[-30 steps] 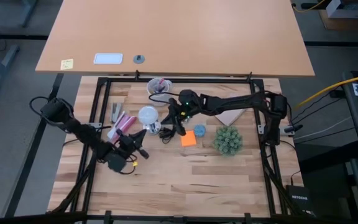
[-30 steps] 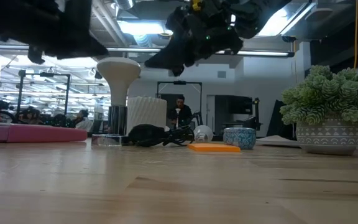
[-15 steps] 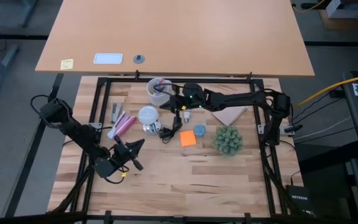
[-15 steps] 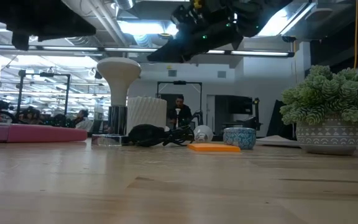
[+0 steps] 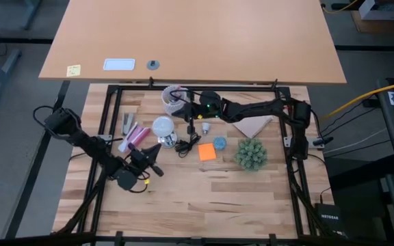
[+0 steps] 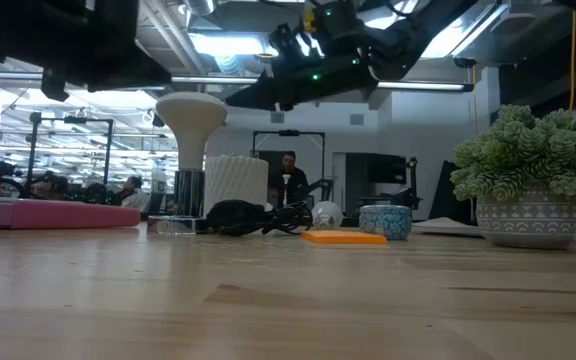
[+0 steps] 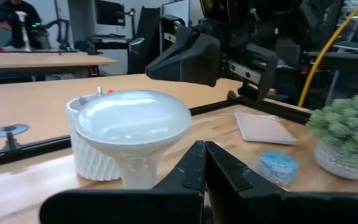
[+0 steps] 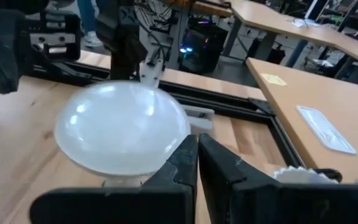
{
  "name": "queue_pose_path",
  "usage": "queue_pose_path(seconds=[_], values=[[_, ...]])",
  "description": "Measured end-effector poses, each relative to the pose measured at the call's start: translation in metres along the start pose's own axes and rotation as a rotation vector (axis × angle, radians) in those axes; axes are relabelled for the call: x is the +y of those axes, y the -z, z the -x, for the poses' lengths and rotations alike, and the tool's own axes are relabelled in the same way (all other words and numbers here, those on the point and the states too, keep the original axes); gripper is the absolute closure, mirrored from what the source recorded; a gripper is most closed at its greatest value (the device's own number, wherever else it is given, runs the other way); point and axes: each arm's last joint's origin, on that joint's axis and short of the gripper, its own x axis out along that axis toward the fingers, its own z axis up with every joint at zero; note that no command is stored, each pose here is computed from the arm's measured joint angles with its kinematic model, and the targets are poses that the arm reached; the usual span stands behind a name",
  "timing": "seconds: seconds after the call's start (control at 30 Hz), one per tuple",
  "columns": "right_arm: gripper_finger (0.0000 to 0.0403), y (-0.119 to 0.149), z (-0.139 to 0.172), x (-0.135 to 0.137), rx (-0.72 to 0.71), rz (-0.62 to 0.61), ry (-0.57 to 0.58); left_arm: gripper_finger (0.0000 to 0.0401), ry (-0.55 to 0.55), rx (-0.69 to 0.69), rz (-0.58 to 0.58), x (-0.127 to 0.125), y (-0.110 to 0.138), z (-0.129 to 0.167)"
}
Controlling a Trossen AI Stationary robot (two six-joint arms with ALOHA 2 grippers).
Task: Screw lightbulb
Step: Insert the lightbulb into the silver lamp
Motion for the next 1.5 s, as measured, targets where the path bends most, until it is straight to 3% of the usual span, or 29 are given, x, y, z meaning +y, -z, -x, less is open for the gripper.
queue_pose_path(seconds=[0.77, 1.17, 1.5], values=[[0.0384, 0.014, -0.007, 0.007, 0.033, -0.057, -0.087, 0.0401, -0.112, -0.004, -0.127, 0.009, 0.008, -0.026], [0.0384, 0.015, -0.007, 0.009, 0.039, -0.076, -0.123, 0.0401, -0.120, -0.001, -0.185, 0.012, 0.011, -0.028], [0.0384, 0.020, -0.006, 0.012, 0.106, -0.129, -0.134, 0.0401, -0.035, -0.002, -0.090, 0.006, 0.008, -0.008]])
